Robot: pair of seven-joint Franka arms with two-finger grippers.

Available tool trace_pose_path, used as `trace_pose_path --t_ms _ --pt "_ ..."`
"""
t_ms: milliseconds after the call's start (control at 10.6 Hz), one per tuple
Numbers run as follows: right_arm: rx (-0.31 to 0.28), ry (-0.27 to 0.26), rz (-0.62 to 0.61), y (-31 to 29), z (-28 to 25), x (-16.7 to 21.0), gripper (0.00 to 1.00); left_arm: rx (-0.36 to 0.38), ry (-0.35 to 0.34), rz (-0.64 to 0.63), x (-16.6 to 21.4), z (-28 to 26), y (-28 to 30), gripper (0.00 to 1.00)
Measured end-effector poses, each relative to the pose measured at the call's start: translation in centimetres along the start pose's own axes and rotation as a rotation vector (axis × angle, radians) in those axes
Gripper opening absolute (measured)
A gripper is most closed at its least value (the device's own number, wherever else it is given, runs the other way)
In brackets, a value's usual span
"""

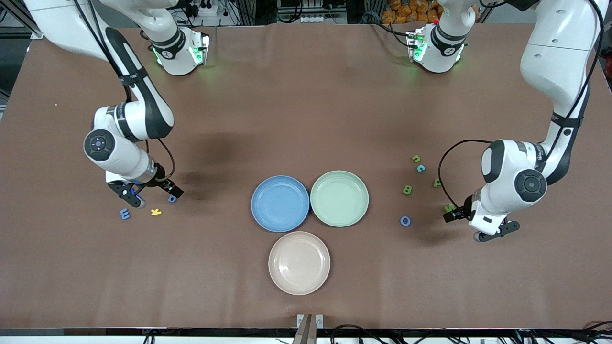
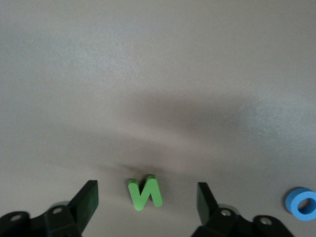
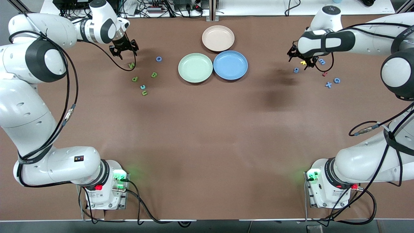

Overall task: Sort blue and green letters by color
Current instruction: 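Lower the right gripper over blue g while the left gripper lowers over green N, then grasp the blue g with the right gripper while the left gripper grasps green N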

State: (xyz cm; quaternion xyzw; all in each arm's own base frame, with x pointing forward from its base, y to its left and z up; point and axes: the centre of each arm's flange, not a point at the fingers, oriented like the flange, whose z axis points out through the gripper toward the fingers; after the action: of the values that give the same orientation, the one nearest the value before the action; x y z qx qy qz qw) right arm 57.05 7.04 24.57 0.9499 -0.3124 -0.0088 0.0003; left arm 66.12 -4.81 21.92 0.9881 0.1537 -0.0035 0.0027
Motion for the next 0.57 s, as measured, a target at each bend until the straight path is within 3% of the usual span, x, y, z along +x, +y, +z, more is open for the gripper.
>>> trace_pose_path --t_ms 566 --pt "-0.028 0.016 -0.033 2.3 6.1 1.3 1.00 0.057 -0.035 -0.021 -1.4 3.0 -0.4 0.80"
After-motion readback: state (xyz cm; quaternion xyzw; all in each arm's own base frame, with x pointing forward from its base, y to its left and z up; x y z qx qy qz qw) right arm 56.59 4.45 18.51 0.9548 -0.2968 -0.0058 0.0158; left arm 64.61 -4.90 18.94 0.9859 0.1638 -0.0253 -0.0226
